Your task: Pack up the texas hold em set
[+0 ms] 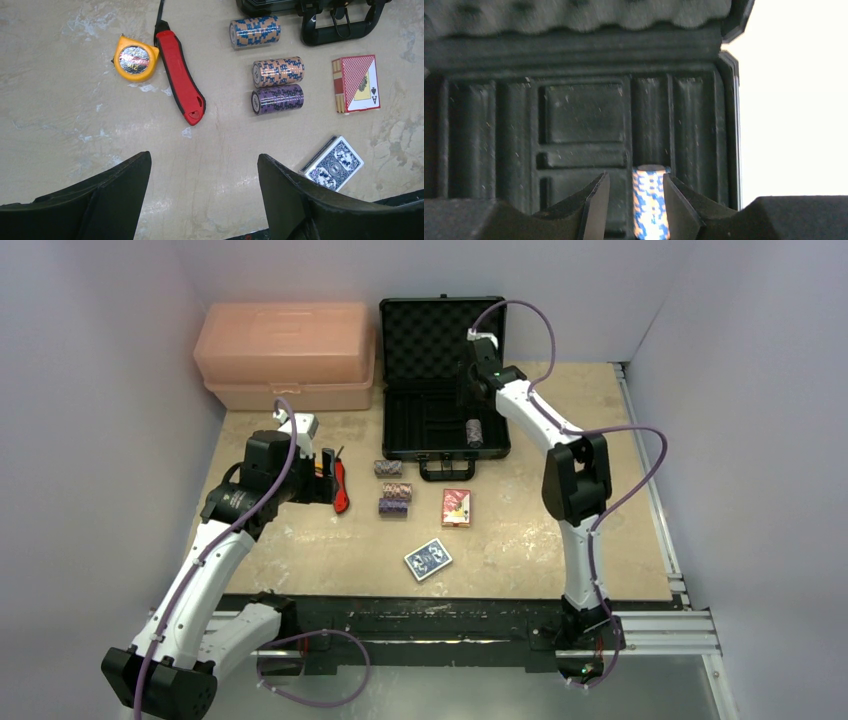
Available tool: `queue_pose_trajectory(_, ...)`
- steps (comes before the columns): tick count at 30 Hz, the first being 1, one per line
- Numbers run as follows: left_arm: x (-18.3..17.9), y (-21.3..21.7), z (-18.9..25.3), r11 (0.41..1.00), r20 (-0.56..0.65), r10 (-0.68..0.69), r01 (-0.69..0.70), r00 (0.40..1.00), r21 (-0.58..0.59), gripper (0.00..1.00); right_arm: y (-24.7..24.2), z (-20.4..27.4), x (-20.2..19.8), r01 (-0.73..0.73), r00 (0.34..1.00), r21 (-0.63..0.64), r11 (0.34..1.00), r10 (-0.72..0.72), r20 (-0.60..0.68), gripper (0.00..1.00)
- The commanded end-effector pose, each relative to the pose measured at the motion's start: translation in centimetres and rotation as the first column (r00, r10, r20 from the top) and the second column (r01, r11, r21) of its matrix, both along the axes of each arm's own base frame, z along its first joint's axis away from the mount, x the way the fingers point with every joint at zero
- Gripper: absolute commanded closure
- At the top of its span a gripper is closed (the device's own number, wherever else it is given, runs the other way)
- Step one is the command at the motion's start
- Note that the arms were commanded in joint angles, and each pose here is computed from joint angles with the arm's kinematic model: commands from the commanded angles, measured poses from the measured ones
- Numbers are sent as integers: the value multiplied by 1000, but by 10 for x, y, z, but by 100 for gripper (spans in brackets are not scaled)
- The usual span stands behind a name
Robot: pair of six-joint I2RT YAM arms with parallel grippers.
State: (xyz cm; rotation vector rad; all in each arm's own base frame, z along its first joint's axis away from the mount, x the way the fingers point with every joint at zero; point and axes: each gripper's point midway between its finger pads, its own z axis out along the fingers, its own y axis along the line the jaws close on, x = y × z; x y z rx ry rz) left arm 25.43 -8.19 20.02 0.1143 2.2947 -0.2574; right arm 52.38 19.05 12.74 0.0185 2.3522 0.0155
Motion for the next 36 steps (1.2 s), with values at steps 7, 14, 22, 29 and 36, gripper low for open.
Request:
queue_pose_trajectory(7, 5, -1, 17, 1000, 48, -1, 1, 999, -3, 23, -3, -21, 43, 44, 999, 27, 999, -43, -18, 66)
queue_pose_trajectory(14, 5, 0, 17, 1000, 48, -1, 1, 999, -1, 23, -6, -51, 40, 34, 996, 18, 999, -32, -84, 77)
queue_pose_trajectory(22, 4, 0, 17, 1000, 48, 0, 0, 999, 0, 23, -11, -65, 19, 18, 990, 3, 1000, -17, -142, 83)
queue_pose_trajectory(29, 4, 0, 18, 1000, 52, 0, 0, 999, -2, 23, -18, -77, -7, 2, 981, -9, 1000, -3, -193, 85)
queue_pose_trajectory(36, 4, -1, 19, 1000, 52, -2, 2, 999, -3, 23, -18, -69, -9, -14, 983, -5, 1000, 13, -181, 82)
